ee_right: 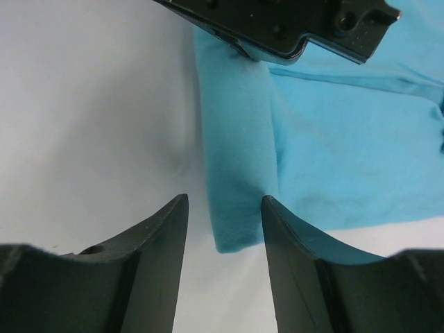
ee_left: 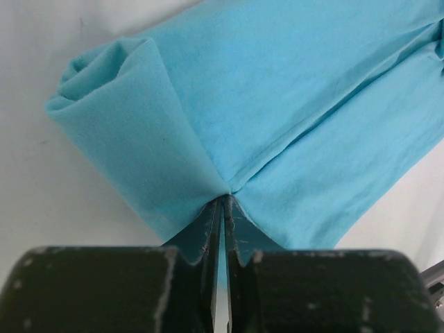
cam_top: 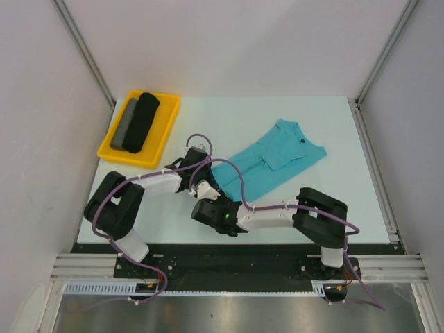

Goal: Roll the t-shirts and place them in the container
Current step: Roll the T-shirt to the center of the board.

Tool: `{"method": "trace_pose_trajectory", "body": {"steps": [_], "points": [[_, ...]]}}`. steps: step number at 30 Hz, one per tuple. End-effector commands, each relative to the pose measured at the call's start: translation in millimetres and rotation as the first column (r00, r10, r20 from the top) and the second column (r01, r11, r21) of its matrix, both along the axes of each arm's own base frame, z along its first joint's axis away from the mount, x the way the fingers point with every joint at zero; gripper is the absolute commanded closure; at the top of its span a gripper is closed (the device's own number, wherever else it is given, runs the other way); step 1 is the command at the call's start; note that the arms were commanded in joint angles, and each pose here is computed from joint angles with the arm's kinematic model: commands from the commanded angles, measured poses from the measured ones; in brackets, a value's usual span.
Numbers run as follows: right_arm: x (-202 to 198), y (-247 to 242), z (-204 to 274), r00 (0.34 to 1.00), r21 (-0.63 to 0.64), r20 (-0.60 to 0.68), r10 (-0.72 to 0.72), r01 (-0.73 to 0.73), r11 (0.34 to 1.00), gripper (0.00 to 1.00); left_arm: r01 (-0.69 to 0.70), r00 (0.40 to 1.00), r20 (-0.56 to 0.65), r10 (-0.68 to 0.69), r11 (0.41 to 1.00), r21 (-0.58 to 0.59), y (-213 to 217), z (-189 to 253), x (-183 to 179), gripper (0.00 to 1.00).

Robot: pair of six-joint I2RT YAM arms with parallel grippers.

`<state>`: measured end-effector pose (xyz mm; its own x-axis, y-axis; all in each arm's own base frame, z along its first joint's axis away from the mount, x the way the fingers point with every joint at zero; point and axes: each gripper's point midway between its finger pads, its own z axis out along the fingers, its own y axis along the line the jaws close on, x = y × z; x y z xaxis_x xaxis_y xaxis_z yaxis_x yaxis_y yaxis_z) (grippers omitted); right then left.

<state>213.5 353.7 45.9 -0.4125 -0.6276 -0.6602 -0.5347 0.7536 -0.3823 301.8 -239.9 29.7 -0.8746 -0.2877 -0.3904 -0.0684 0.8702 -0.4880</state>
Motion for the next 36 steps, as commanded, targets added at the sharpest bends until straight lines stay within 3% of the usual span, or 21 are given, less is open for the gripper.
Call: {"method": "trace_pose_trajectory", "body": {"steps": [1,8,21,30,36], "points": [[-3.5,6.9,16.2,0.995,-0.076,0.097,0.022,-0.014,0.997,0.46,-0.001,0.999,0.032,0.001,1.000,-0.022,-9.0,15.0,9.8,0.91],[-3.6,7.9,1.3,0.995,-0.136,0.095,0.037,-0.023,0.990,0.40,0.003,0.999,0.033,-0.002,1.000,-0.022,-9.2,15.3,9.8,0.91],[6.4,-3.6,-7.7,0.993,-0.189,0.118,-0.007,0.030,0.982,0.43,0.007,0.999,0.034,-0.006,1.000,-0.023,-9.6,15.6,9.7,0.90],[0.6,-2.6,-7.9,0.998,-0.098,0.018,-0.052,0.054,0.994,0.85,0.013,0.999,0.046,-0.011,0.999,-0.032,-11.8,19.7,11.8,0.87],[0.8,4.9,-4.1,0.986,0.083,-0.155,-0.068,0.081,0.993,0.90,0.014,0.993,0.114,-0.008,0.999,-0.050,-11.7,51.4,29.9,0.68]]}}
